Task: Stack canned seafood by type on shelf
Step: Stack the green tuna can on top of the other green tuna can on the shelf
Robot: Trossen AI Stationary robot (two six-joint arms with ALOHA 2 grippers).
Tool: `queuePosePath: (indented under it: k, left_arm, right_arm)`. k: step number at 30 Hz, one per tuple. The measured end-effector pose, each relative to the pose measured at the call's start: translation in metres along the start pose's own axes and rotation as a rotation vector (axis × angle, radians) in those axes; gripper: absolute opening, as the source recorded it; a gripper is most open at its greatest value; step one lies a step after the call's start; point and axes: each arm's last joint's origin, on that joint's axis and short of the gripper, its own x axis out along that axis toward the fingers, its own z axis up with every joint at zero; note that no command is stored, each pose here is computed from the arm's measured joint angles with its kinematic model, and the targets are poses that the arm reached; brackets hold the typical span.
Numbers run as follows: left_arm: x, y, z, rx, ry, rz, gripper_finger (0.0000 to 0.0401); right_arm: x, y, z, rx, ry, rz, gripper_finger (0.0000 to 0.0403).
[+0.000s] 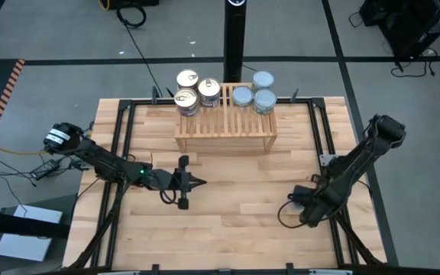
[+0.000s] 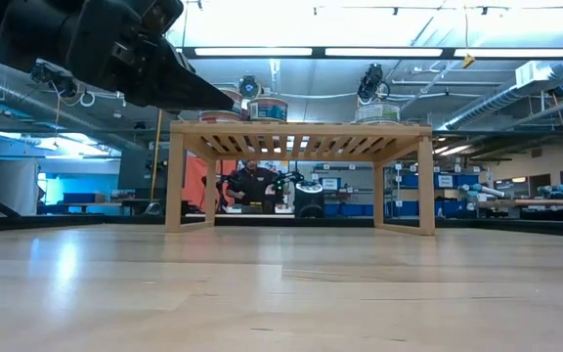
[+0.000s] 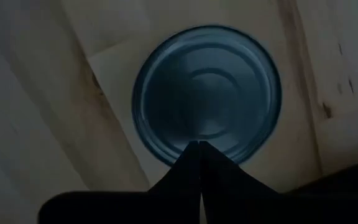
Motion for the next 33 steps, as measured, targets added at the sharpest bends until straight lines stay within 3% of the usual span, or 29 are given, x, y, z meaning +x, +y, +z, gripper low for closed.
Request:
queuePosePath:
  k: [10, 15, 33]
  left_arm:
    - [0.000, 0.000, 0.000, 0.002, 0.000, -0.001, 0.0005]
    - [0.000, 0.000, 0.000, -0.007, -0.003, -0.001, 0.0005]
    - [0.000, -0.001, 0.000, -0.104, -0.001, -0.004, 0.0005]
  right_arm:
    - [0.016, 0.009, 0.005, -0.088, 0.060, -0.020, 0.0007]
    - [0.016, 0.015, 0.020, -0.087, 0.002, 0.090, 0.0006]
    - [0.020, -0.009, 0.092, -0.157, -0.221, 0.153, 0.0007]
